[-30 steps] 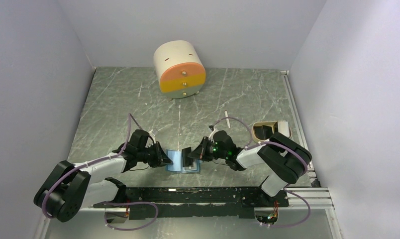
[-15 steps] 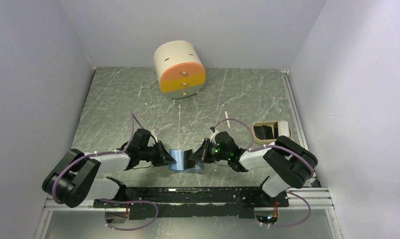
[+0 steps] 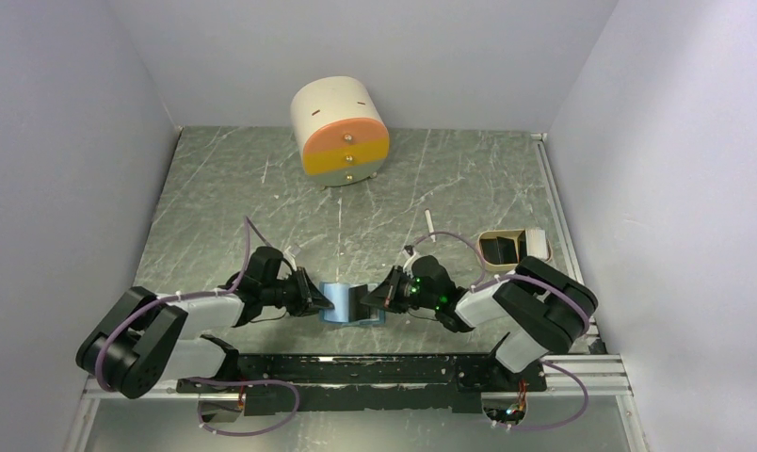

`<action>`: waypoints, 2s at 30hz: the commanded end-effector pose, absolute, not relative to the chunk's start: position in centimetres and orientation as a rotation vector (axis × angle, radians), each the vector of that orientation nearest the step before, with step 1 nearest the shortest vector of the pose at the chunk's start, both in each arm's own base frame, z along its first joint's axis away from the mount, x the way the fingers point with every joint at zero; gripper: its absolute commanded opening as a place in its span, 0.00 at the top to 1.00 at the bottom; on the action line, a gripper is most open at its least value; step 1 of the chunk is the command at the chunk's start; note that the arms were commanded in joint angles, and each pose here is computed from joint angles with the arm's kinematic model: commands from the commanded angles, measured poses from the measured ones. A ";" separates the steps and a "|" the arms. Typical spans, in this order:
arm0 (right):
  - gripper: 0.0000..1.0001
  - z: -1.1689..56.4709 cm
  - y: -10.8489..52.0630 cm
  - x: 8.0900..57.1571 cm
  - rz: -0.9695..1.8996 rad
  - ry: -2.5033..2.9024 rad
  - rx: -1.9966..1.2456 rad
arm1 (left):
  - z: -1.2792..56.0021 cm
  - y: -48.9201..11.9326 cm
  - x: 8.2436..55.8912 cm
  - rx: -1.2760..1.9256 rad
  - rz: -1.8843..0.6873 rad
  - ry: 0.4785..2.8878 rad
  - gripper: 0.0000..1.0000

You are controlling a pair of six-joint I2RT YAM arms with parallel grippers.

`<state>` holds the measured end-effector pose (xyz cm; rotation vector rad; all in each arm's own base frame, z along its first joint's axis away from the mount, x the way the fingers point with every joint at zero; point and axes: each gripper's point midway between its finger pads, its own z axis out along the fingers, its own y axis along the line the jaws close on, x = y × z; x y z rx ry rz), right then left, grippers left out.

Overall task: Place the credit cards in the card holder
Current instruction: Insert the credit card into the card holder.

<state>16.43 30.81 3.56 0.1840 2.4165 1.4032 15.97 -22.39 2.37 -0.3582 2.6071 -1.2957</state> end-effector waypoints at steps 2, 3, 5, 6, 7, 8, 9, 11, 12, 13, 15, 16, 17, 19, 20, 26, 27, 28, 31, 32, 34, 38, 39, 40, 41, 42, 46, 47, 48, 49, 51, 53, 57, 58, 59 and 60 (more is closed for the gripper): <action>1.00 5.2 31.9 17.3 1.482 2.333 0.202 | 2.1 -22.4 15.7 -0.344 -1.309 2.613 0.81; 1.00 5.2 32.0 17.2 1.495 2.332 0.201 | 2.0 -22.4 15.7 -0.344 -1.306 2.615 0.80; 1.00 5.0 32.2 17.1 1.510 2.340 0.198 | 2.1 -22.4 15.8 -0.343 -1.303 2.612 0.78; 1.00 4.9 32.3 16.9 1.522 2.344 0.207 | 2.2 -22.4 15.9 -0.340 -1.301 2.612 0.76; 1.00 5.0 32.4 16.8 1.543 2.336 0.206 | 2.3 -22.4 16.0 -0.338 -1.299 2.608 0.75; 1.00 5.2 32.5 16.8 1.562 2.324 0.211 | 2.3 -22.4 16.0 -0.333 -1.297 2.610 0.74; 1.00 5.2 32.5 16.7 1.574 2.321 0.213 | 2.3 -22.4 16.0 -0.333 -1.295 2.610 0.73; 0.99 5.0 32.5 16.7 1.574 2.324 0.216 | 2.4 -22.4 16.0 -0.329 -1.298 2.609 0.71; 0.95 4.7 32.5 16.7 1.564 2.331 0.216 | 2.6 -22.4 16.0 -0.325 -1.304 2.604 0.69; 0.91 4.4 32.4 16.8 1.548 2.342 0.219 | 2.9 -22.5 15.9 -0.312 -1.318 2.591 0.67; 0.85 3.8 32.2 16.8 1.510 2.364 0.217 | 3.4 -22.7 15.9 -0.294 -1.340 2.571 0.64; 0.81 3.5 32.1 16.9 1.486 2.381 0.216 | 3.5 -22.7 15.9 -0.291 -1.343 2.565 0.63; 0.77 3.2 32.0 16.9 1.459 2.399 0.217 | 3.6 -22.7 15.8 -0.288 -1.351 2.559 0.64; 0.73 2.8 31.8 17.1 1.402 2.428 0.222 | 3.5 -22.8 15.7 -0.288 -1.363 2.559 0.66; 0.73 2.6 31.7 17.1 1.374 2.437 0.223 | 3.5 -22.8 15.6 -0.288 -1.368 2.560 0.66; 0.67 1.8 31.5 16.9 1.307 2.483 0.199 | 3.0 -22.8 15.5 -0.296 -1.371 2.574 0.67; 0.65 1.7 31.4 16.9 1.288 2.493 0.196 | 2.9 -22.8 15.5 -0.293 -1.367 2.578 0.67; 0.64 1.5 31.2 16.9 1.261 2.504 0.192 | 2.8 -22.7 15.5 -0.294 -1.359 2.582 0.67; 0.61 1.0 30.7 16.7 1.192 2.533 0.176 | 2.6 -22.6 15.5 -0.288 -1.341 2.590 0.67; 0.61 1.1 30.6 16.7 1.184 2.535 0.174 | 2.7 -22.6 15.5 -0.284 -1.342 2.590 0.67; 0.59 1.0 30.4 16.6 1.155 2.544 0.166 | 2.6 -22.6 15.6 -0.282 -1.339 2.591 0.67; 0.58 0.8 30.2 16.6 1.106 2.560 0.147 | 2.6 -22.7 15.4 -0.277 -1.346 2.594 0.67; 0.58 0.7 30.2 16.6 1.103 2.560 0.147 | 2.5 -22.6 15.4 -0.279 -1.345 2.594 0.67; 0.57 0.6 30.2 16.5 1.102 2.564 0.148 | 2.5 -22.6 15.4 -0.283 -1.343 2.594 0.67; 0.57 0.6 30.3 16.4 1.109 2.566 0.147 | 2.6 -22.6 15.4 -0.282 -1.343 2.592 0.67; 0.59 0.5 30.4 16.3 1.117 2.568 0.146 | 2.6 -22.5 15.4 -0.282 -1.340 2.591 0.67; 0.67 0.6 30.3 16.2 1.128 2.559 0.143 | 2.6 -22.2 15.6 -0.276 -1.293 2.607 0.66; 0.69 0.8 30.3 16.3 1.127 2.550 0.138 | 2.6 -22.1 15.6 -0.275 -1.275 2.608 0.65; 0.72 0.9 30.2 16.4 1.121 2.544 0.137 | 2.7 -21.9 15.7 -0.276 -1.257 2.607 0.64; 0.75 1.1 30.2 16.5 1.121 2.536 0.132 | 2.9 -21.8 15.8 -0.274 -1.251 2.602 0.63; 0.83 1.0 30.2 16.5 1.119 2.533 0.121 | 3.4 -21.8 15.9 -0.267 -1.255 2.585 0.60; 0.91 0.7 30.2 16.5 1.114 2.543 0.114 | 3.9 -21.9 15.9 -0.262 -1.265 2.571 0.59; 0.98 0.2 30.0 16.2 1.113 2.549 0.115 | 4.3 -22.0 15.8 -0.261 -1.285 2.560 0.63; 0.98 0.1 29.8 16.2 1.104 2.553 0.113 | 4.2 -21.9 15.8 -0.269 -1.277 2.564 0.63; 0.99 0.0 29.7 16.2 1.092 2.556 0.110 | 4.2 -21.7 15.8 -0.272 -1.269 2.564 0.64; 0.99 0.0 29.6 16.3 1.077 2.557 0.108 | 4.1 -21.6 15.8 -0.280 -1.258 2.568 0.65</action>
